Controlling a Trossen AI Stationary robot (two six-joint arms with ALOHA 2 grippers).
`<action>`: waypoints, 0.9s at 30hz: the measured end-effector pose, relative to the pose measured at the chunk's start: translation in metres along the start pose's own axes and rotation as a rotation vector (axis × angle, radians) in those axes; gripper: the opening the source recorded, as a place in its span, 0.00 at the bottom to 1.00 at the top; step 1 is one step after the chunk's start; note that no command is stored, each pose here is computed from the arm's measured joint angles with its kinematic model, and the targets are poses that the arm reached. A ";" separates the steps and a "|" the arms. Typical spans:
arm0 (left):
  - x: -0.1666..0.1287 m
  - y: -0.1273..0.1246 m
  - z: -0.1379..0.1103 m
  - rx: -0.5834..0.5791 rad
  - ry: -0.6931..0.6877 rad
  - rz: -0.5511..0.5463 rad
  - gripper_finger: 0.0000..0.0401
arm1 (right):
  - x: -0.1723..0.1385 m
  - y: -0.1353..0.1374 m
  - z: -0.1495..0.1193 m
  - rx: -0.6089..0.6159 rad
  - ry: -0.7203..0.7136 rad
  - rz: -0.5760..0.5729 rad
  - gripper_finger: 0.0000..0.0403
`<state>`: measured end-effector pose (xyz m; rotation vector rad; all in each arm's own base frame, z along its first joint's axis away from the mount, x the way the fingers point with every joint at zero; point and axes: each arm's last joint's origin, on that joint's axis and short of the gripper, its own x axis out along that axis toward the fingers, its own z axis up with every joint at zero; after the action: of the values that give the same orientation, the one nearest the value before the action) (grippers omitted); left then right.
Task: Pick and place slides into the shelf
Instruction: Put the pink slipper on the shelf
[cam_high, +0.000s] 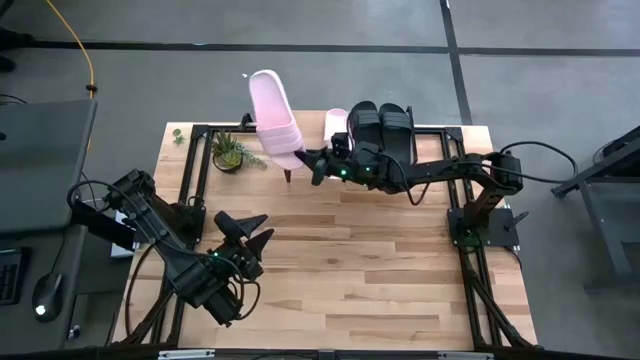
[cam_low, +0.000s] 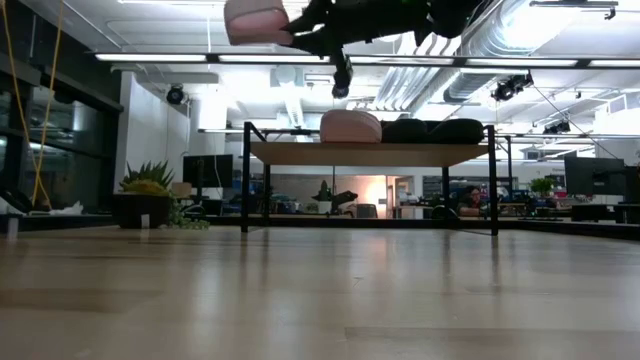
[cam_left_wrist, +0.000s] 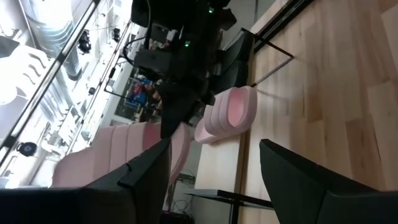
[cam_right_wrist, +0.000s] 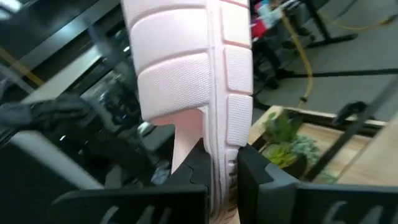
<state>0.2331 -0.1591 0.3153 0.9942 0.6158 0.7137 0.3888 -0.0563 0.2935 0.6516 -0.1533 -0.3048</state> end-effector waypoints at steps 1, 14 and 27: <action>0.000 0.000 0.000 0.000 0.002 -0.002 0.56 | 0.000 -0.002 0.001 0.011 -0.008 -0.018 0.02; 0.000 0.000 0.000 0.022 0.001 -0.001 0.56 | 0.000 -0.030 -0.004 0.121 0.021 -0.300 0.03; 0.000 -0.001 0.000 0.043 0.008 -0.011 0.56 | -0.007 -0.026 -0.020 0.190 0.016 -0.439 0.02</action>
<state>0.2332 -0.1592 0.3146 1.0274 0.6451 0.6971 0.3807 -0.0618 0.2615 0.8749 -0.0212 -0.7135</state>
